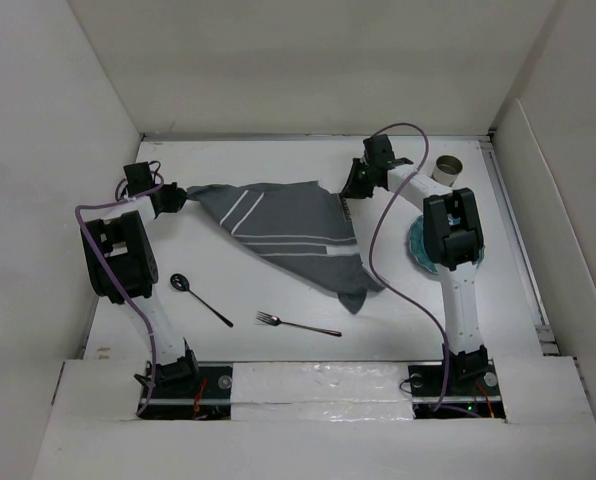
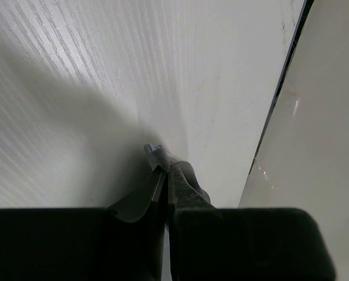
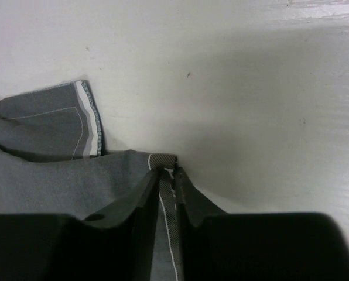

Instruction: Set the dinner table for one person

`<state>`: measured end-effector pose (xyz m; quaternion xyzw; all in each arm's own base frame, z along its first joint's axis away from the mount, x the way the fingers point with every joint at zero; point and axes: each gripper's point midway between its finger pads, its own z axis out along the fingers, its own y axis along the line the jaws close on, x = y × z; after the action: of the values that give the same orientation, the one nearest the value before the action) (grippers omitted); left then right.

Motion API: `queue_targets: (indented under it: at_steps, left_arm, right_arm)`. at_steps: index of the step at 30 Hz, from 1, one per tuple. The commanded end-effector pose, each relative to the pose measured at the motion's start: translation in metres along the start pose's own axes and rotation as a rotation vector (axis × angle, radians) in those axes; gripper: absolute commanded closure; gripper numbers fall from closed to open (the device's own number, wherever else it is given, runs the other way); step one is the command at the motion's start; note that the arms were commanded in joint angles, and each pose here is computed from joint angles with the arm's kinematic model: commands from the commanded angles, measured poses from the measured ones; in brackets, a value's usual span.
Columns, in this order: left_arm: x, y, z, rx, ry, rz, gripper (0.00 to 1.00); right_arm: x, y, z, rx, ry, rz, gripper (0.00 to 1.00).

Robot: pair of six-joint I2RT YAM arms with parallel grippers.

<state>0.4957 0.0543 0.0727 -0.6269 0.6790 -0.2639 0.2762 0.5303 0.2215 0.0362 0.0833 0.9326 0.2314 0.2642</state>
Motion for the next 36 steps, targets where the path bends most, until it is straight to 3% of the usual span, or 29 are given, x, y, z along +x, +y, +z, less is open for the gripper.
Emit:
queue_targets:
  at_steps: [1,2,5,11,17,20,21,25,28,30,31,32,33,34,36]
  left_arm:
    - [-0.01,-0.029,-0.025,0.079,-0.05,0.037,1.0]
    - [-0.011,-0.029,-0.025,0.079,-0.052,0.043,1.0]
    - [-0.01,-0.028,-0.024,0.08,-0.048,0.051,1.0]
    - [-0.013,-0.051,-0.023,0.117,-0.038,0.101,1.0]
    - [-0.01,-0.164,-0.064,0.325,-0.061,0.176,1.0]
    - [-0.007,-0.24,-0.118,0.564,-0.052,0.179,1.0]
    - [-0.002,-0.277,-0.155,0.691,-0.04,0.196,1.0]
    - [-0.001,-0.311,-0.219,0.871,-0.034,0.244,1.0]
    - [-0.004,-0.301,-0.242,0.916,-0.039,0.278,1.0]
    - [-0.015,-0.265,-0.216,0.842,-0.056,0.261,1.0]
    - [-0.015,-0.255,-0.223,0.847,-0.069,0.278,1.0]
    - [-0.015,-0.24,-0.214,0.822,-0.057,0.277,1.0]
    - [-0.015,-0.193,-0.183,0.74,-0.033,0.289,1.0]
    - [-0.014,-0.195,-0.19,0.753,-0.038,0.295,1.0]
    - [-0.003,-0.146,-0.158,0.652,0.012,0.296,1.0]
  right_arm:
    - [0.012,-0.004,0.014,-0.019,0.043,0.046,0.81]
    - [0.009,-0.003,0.013,-0.021,0.031,0.045,0.9]
    - [-0.01,0.004,0.003,-0.078,-0.032,0.056,1.0]
    - [-0.073,0.051,-0.05,-0.312,-0.196,0.075,1.0]
    - [-0.175,0.118,-0.159,-0.482,-0.457,0.019,1.0]
    - [-0.22,0.154,-0.24,-0.608,-0.62,-0.02,1.0]
    - [-0.235,0.167,-0.279,-0.664,-0.693,-0.047,1.0]
    - [-0.25,0.187,-0.356,-0.746,-0.831,-0.133,1.0]
    - [-0.244,0.186,-0.386,-0.776,-0.869,-0.195,1.0]
    - [-0.236,0.176,-0.381,-0.744,-0.856,-0.236,1.0]
    - [-0.224,0.153,-0.348,-0.692,-0.791,-0.216,1.0]
    - [-0.213,0.149,-0.351,-0.672,-0.783,-0.227,1.0]
    - [-0.19,0.126,-0.326,-0.613,-0.746,-0.227,1.0]
    - [-0.172,0.105,-0.291,-0.575,-0.669,-0.182,1.0]
    - [-0.148,0.084,-0.289,-0.548,-0.663,-0.169,1.0]
